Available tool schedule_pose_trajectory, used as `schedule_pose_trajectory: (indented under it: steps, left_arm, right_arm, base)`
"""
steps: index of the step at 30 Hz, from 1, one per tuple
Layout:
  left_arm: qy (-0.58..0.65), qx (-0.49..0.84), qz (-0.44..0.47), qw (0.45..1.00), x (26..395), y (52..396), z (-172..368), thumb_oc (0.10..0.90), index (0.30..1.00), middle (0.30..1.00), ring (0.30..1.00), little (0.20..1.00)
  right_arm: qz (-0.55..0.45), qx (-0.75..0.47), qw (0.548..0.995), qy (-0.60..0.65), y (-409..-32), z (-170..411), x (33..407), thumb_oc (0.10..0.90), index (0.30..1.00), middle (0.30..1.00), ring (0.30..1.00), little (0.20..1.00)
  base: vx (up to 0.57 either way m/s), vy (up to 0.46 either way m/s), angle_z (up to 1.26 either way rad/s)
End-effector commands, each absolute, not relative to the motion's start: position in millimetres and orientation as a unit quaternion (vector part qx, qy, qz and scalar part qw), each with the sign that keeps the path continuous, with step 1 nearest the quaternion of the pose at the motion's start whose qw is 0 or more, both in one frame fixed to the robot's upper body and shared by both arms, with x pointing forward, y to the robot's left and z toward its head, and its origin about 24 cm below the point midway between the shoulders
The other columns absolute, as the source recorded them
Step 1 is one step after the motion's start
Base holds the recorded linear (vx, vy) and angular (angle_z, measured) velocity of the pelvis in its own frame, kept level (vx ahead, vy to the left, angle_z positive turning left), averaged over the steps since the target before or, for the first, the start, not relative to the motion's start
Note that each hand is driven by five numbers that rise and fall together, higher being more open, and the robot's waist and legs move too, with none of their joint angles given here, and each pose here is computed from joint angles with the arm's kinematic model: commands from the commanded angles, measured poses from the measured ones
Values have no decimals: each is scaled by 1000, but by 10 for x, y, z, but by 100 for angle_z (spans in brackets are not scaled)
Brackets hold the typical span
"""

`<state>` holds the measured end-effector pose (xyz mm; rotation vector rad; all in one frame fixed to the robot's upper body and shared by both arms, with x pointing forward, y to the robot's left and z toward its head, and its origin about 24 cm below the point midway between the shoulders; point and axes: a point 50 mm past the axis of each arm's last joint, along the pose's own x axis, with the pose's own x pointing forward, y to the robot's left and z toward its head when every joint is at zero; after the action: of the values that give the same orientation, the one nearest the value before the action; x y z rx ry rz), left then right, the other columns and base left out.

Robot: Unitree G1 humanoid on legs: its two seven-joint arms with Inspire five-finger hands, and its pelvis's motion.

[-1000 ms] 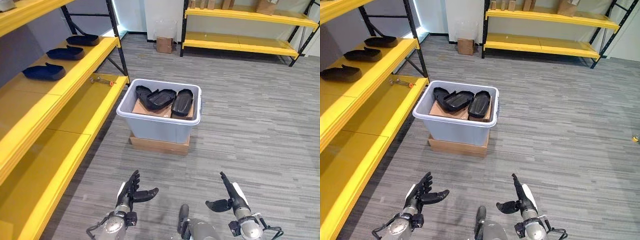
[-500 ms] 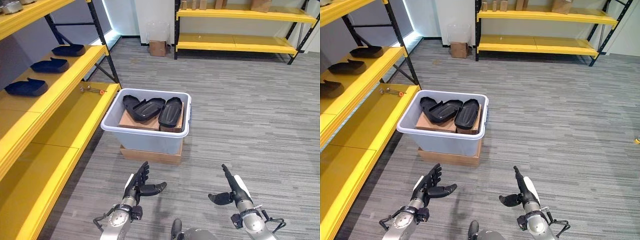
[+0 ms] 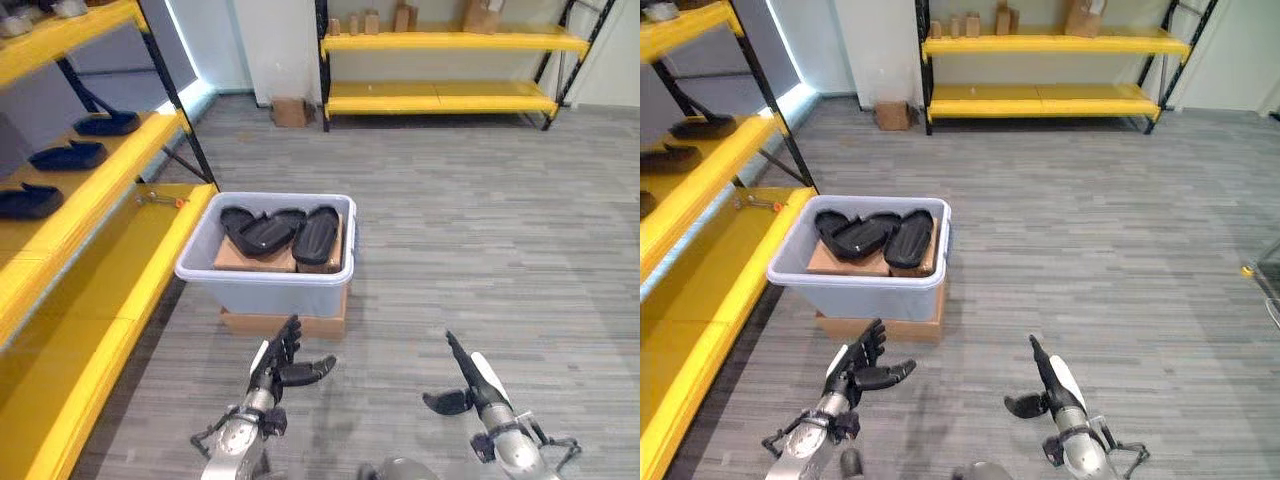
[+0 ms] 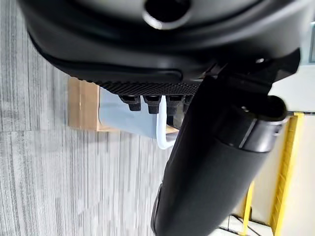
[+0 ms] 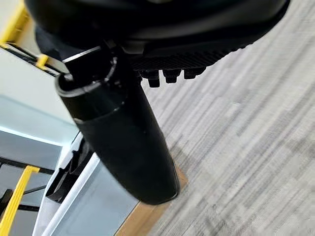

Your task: Move parts from the plastic box to the shelf.

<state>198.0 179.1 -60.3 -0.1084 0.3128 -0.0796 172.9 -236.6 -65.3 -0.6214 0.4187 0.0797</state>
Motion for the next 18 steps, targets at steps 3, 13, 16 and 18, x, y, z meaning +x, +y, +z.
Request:
schedule_pose_trajectory:
  steps: [3,13,16,18]
  left_arm:
    - [-13,-18,-33,999,2280,2069,48,900,1000,1000,1000,1000]
    - [-54,42,40,997,2262,2302,227,900,1000,1000,1000,1000]
    - [-56,54,64,995,2247,2389,262,900,1000,1000,1000,1000]
    - [-60,61,63,994,2262,2392,280,900,1000,1000,1000,1000]
  right_arm:
    - [29,-284,953,100,-2339,-344,1900,900,1000,1000,1000,1000]
    - [24,-251,963,94,-2161,-357,1901,900,1000,1000,1000,1000]
    - [16,-245,966,88,-2131,-343,1936,900,1000,1000,1000,1000]
    - [15,-244,966,82,-2101,-333,1967,900,1000,1000,1000,1000]
  base:
    - [253,384,-28]
    - [152,242,2]
    - [92,115,6]
    - [94,135,5]
